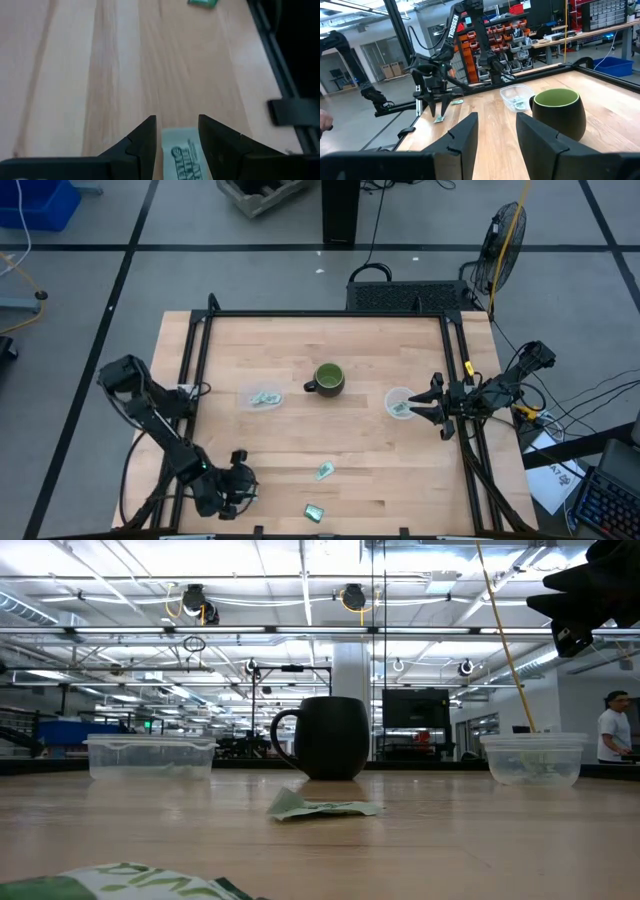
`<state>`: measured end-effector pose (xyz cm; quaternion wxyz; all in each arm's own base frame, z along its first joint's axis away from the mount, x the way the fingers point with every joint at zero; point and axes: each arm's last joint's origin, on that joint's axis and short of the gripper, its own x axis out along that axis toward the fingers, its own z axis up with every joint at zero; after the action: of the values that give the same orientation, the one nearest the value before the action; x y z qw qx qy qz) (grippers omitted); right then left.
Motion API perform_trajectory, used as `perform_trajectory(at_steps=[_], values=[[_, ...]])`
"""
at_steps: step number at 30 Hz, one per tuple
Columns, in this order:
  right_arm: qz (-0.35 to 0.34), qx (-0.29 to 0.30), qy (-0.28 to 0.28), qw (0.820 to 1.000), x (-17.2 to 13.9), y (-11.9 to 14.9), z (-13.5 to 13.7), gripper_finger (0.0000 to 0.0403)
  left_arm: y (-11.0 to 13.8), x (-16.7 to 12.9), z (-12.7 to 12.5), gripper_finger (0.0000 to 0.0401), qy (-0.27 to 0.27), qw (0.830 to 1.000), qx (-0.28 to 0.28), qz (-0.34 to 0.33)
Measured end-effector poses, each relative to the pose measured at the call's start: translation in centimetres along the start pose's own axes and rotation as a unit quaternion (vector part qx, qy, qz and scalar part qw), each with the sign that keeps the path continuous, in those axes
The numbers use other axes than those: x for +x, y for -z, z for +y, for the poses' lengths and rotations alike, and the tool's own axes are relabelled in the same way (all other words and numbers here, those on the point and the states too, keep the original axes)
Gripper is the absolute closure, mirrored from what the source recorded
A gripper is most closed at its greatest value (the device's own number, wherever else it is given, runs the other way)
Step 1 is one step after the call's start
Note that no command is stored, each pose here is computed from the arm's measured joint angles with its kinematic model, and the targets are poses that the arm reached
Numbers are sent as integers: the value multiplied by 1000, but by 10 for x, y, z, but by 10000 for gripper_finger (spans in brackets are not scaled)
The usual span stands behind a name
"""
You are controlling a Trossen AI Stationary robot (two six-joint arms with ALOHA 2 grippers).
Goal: Pick and place Stevia / Truvia into bins
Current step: Put the stevia packet into the oval transparent container
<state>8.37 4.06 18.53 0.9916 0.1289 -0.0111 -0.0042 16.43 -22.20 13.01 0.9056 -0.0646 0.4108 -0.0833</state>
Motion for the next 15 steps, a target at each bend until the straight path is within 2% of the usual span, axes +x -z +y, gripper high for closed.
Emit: perform_trajectory(at_steps=[10, 15], values=[[0, 0, 0, 1000, 0, 0, 0, 277, 17, 18, 1, 249, -38, 999, 18, 13], [0, 0, 0, 1000, 0, 0, 0, 277, 20, 23, 2, 250, -51, 999, 7, 10]])
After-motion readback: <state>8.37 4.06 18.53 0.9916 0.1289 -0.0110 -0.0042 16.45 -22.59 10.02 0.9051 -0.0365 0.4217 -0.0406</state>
